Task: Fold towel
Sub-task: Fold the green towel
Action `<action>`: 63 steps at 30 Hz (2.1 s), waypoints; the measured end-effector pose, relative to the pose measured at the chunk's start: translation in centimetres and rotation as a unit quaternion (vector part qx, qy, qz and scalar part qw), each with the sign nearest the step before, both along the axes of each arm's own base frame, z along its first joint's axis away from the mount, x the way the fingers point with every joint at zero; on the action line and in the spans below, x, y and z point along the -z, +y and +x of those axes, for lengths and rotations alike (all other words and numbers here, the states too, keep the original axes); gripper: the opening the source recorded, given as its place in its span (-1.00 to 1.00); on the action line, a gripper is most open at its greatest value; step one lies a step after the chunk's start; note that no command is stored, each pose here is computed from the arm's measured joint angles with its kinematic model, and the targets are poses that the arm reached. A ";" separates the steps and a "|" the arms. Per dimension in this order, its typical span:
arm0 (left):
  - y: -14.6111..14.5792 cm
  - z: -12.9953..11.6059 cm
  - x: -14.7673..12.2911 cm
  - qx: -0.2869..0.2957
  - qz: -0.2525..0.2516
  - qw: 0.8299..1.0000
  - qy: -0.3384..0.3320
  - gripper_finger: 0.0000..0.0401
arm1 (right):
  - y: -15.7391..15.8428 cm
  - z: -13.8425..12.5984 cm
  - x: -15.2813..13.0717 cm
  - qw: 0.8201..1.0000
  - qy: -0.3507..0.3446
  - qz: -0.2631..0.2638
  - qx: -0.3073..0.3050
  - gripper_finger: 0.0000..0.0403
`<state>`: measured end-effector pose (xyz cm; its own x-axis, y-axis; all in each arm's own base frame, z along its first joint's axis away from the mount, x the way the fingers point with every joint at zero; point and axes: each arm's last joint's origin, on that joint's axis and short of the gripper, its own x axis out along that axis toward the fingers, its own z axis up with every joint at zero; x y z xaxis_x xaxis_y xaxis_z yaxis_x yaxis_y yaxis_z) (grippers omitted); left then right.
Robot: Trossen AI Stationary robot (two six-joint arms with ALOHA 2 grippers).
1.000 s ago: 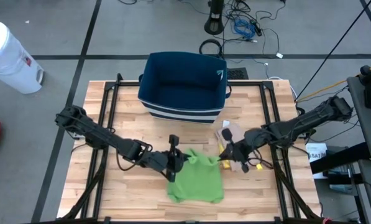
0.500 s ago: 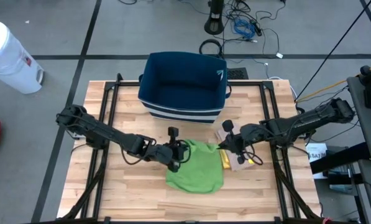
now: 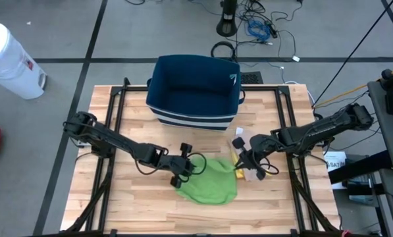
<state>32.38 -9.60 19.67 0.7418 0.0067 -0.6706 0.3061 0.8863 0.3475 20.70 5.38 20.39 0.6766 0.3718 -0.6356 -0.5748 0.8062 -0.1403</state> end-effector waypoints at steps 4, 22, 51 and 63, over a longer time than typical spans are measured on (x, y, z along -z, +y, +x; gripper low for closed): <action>-0.1 -0.7 1.5 0.038 -0.037 0.999 -0.001 -1.00 | 0.7 -0.2 -0.1 0.998 0.011 0.039 -0.038 -1.00; -0.5 -2.1 3.5 0.150 -0.147 0.975 -0.069 -1.00 | 3.5 1.1 1.4 0.980 0.013 0.103 -0.169 -1.00; 1.5 -4.2 6.4 0.181 -0.211 0.961 0.007 -0.74 | 2.9 4.5 7.9 0.963 0.139 0.193 -0.125 -0.66; -0.1 -4.3 6.0 0.162 -0.261 0.952 0.005 -0.37 | 3.7 4.1 8.3 0.948 0.207 0.229 -0.081 -0.27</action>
<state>28.06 -9.65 13.66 0.6414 -0.5571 -0.5274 0.5939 0.7958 -0.1184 24.82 9.09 12.11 0.3156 0.7506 -0.5805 -0.6251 0.6247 0.4680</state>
